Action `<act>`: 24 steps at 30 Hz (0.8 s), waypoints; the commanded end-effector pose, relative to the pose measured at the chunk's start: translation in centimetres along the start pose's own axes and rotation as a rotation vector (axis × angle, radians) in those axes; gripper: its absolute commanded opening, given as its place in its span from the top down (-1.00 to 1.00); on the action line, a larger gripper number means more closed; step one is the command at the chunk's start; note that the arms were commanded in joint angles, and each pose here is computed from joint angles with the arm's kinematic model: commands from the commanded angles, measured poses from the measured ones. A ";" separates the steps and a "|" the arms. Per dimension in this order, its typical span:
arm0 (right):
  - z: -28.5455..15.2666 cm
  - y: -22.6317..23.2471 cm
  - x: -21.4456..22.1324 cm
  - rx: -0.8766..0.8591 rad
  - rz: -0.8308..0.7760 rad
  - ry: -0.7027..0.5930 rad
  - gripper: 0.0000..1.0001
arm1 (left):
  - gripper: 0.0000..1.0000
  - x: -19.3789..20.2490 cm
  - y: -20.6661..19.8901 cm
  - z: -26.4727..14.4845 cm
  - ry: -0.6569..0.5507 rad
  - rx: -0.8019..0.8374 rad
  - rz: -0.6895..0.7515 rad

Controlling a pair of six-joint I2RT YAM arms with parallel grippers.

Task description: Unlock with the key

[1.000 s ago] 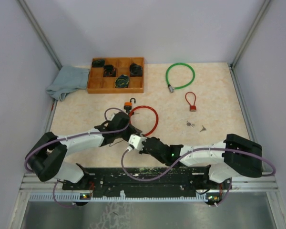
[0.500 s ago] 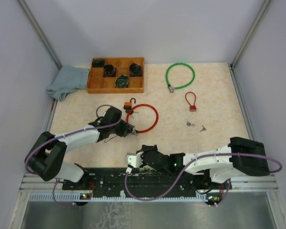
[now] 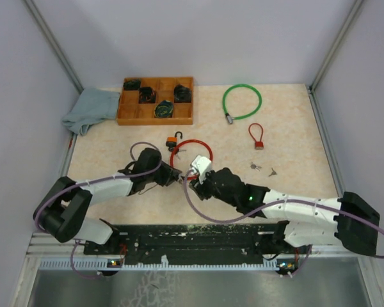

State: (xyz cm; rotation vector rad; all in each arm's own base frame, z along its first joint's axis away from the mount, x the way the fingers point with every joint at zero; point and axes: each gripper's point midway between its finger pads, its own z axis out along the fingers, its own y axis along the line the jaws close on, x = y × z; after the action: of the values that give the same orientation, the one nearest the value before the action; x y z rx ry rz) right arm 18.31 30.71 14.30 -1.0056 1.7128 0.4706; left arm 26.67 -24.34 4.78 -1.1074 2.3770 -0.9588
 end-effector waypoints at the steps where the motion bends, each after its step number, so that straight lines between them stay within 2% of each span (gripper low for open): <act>1: 0.1 0.6 -4.8 -0.120 0.424 -0.093 0.09 | 1.00 0.4 -1.5 -0.6 0.021 0.110 0.088; 4: 0.9 0.2 -4.6 -0.132 0.573 -0.051 0.06 | 1.00 0.5 -2.3 -0.8 0.019 0.182 0.129; 10: 3.0 0.4 -3.8 -0.146 0.731 0.033 0.01 | 1.00 0.5 -2.8 -1.3 0.005 0.287 0.170; 18: 5.9 0.3 -0.9 -0.078 0.786 0.139 -0.02 | 1.00 0.4 -2.7 -1.7 -0.015 0.330 0.197; 24: 7.1 1.4 -0.8 -0.127 0.809 0.150 -0.01 | 1.00 0.6 -2.7 -1.8 -0.005 0.343 0.193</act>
State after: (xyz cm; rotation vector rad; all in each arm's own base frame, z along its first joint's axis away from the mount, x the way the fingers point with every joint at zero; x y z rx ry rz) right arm 20.27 34.56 9.30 -0.4224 2.2974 0.9384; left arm 26.38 -24.74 6.16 -0.7927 2.2205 -1.1590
